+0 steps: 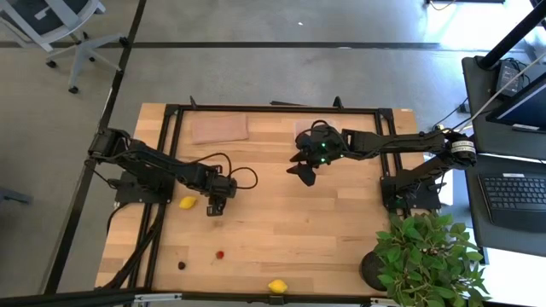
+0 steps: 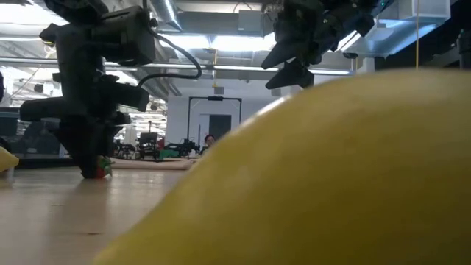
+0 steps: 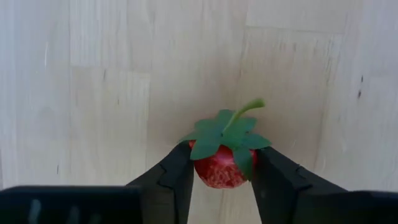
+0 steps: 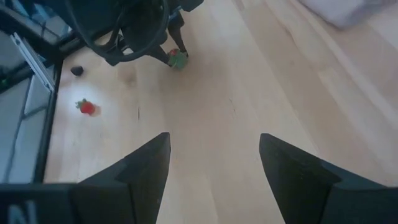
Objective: Pick and placing Produce into tupperware
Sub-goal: Put the strawberry into the transparent bin
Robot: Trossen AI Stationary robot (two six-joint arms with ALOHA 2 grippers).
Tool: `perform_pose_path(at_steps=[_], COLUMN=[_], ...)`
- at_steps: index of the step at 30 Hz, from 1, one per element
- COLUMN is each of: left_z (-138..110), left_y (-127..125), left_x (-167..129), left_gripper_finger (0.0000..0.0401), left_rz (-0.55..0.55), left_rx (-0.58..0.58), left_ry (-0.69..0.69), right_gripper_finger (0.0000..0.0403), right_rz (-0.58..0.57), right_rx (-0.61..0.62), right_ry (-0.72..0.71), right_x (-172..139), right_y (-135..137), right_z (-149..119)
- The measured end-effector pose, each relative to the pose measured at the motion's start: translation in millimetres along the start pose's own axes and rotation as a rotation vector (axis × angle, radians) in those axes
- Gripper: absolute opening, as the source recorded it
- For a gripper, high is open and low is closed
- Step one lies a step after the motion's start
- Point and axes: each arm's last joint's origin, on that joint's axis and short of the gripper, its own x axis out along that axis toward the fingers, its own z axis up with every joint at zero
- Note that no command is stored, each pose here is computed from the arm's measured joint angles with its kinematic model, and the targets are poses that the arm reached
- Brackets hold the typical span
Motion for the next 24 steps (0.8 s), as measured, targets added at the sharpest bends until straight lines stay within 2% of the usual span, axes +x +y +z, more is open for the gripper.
perform_pose_path(at_steps=[3, 7, 9, 16, 20, 24], left_z=[0.0, 3.9, 12.9, 60.6, 86.2, 104.9], left_y=[0.1, -0.4, -1.5, -0.2, 9.0, 16.1], left_x=[0.0, -3.1, -9.4, -51.2, -80.2, -107.5], left_gripper_finger=[0.0123, 0.0123, 0.0124, 0.0124, 0.0124, 0.0132], left_rz=[0.000, -0.009, -0.015, 0.087, 0.175, 0.229], left_rx=[-0.001, 0.001, 0.018, 0.111, 0.084, 0.077], left_ry=[0.000, -0.009, -0.045, -0.248, -0.363, -0.471], right_gripper_finger=[0.0248, 0.0248, 0.0248, 0.0248, 0.0248, 0.0248], right_rz=[0.000, -0.002, -0.003, -0.006, 0.014, 0.085], right_rx=[0.115, 0.386, 0.438, 0.491, 0.477, 0.426], right_ry=[0.003, 0.004, 0.006, 0.007, -0.023, -0.125], right_x=[0.0, 0.0, 0.0, 0.0, 0.1, -0.7], right_y=[-0.1, -0.2, -0.2, -0.8, 0.4, 6.2], right_z=[-0.3, -0.4, -0.6, -0.7, 2.6, 13.4])
